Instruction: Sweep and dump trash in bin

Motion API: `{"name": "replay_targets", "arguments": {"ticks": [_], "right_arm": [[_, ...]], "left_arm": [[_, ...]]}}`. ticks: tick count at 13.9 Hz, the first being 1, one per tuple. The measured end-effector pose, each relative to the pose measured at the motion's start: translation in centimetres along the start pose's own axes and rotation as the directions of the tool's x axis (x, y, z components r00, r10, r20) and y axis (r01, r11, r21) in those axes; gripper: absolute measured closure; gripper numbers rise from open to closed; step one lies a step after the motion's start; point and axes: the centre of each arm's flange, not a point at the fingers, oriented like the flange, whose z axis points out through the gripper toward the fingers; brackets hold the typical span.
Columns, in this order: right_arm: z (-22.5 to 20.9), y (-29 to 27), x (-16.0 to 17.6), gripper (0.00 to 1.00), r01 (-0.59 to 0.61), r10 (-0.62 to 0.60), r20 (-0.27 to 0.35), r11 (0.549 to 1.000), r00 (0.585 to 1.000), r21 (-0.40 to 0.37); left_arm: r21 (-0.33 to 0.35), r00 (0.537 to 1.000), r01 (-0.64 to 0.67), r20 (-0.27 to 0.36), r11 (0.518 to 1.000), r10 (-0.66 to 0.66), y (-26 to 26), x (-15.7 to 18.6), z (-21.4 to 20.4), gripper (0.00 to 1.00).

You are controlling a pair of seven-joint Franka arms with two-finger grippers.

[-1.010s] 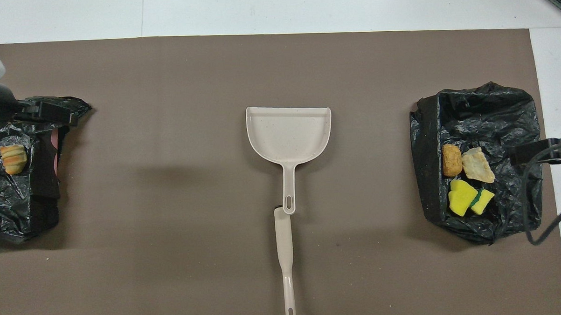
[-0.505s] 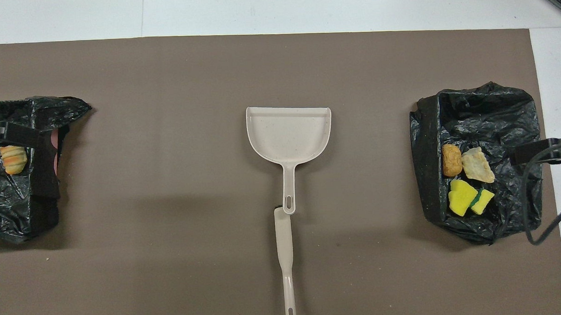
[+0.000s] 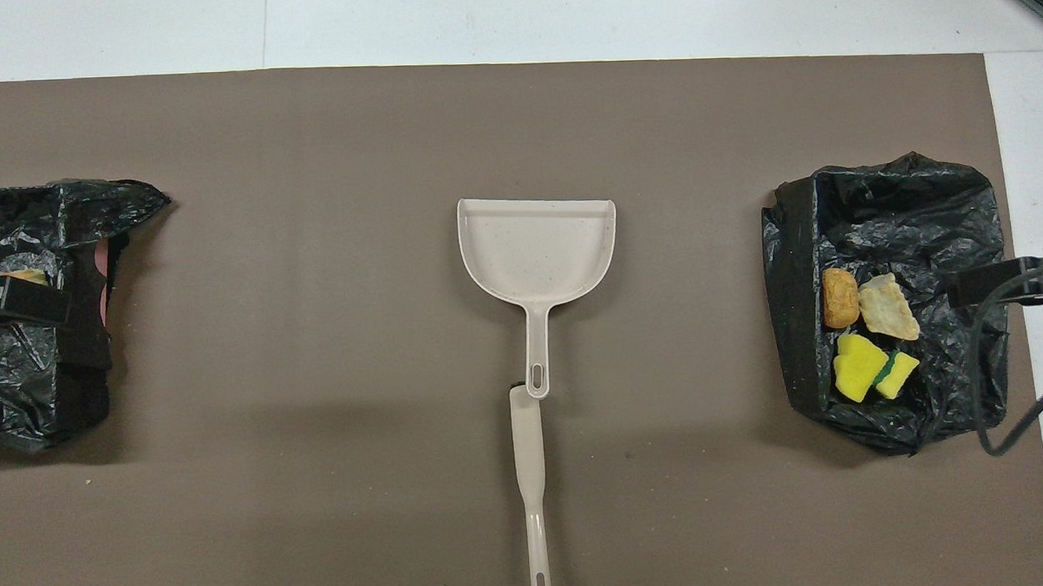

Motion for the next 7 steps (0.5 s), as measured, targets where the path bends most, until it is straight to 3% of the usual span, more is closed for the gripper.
{"name": "replay_targets", "arguments": {"ticks": [7], "right_arm": [[0.00,0.00,0.00,0.00,0.000,0.000,0.000,1.000,1.000,0.000]], "left_arm": [[0.002,1.000,-0.007,-0.011,1.000,0.007,0.62,-0.10,-0.08,0.00]]}}
